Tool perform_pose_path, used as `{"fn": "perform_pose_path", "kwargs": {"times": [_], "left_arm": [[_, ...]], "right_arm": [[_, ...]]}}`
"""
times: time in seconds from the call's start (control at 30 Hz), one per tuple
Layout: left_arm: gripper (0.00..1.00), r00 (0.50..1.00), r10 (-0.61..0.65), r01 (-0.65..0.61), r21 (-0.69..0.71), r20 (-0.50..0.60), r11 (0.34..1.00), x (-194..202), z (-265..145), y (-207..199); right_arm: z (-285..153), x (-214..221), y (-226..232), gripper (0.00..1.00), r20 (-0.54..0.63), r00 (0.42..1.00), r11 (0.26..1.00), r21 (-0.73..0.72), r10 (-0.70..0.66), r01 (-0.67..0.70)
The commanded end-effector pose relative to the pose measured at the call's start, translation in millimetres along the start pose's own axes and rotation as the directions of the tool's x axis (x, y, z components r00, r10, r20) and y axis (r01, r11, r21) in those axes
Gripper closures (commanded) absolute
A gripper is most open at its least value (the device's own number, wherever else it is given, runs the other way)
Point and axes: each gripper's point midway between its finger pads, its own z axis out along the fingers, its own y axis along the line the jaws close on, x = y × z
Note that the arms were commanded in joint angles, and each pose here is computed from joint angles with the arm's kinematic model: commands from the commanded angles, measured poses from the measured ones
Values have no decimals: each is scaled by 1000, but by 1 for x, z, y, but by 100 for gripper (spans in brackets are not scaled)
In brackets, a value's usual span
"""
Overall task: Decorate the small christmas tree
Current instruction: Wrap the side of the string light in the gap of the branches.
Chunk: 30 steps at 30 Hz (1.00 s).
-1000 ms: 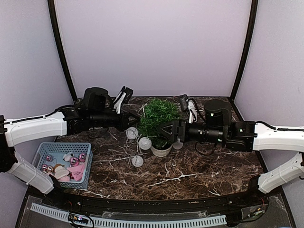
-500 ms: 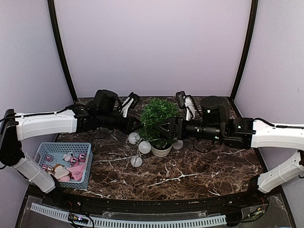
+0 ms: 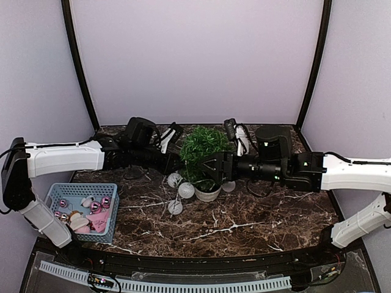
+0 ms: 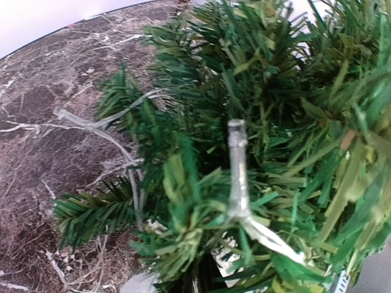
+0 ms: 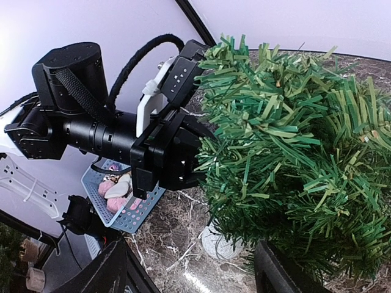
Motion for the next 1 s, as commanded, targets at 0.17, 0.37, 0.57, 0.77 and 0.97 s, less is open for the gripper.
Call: {"fn": "perform_pose_path", "kwargs": {"times": [0.17,0.37,0.57,0.77,0.97], "left_arm": [[58,989,35,-21,-101,144,995,-17,-57,2],[24,978,-15,39,-111,208,993,-7,-85,2],[17,969,-146,160,-57,197,985,39,-80,8],[11,963,-191,197,-17,188,980,73,-68,12],[30,974,-188,190,-8,123,982,80,-42,15]], "right_arm": [[-5,-16,16,28,54,999,999,-46,-2,4],[-5,-14,16,28,50,999,999,-49,5,-3],[-6,-14,16,28,54,998,998,-56,14,-11],[-8,-16,19,27,60,998,997,-72,13,-8],[-8,-19,23,29,68,998,996,-85,18,-12]]}}
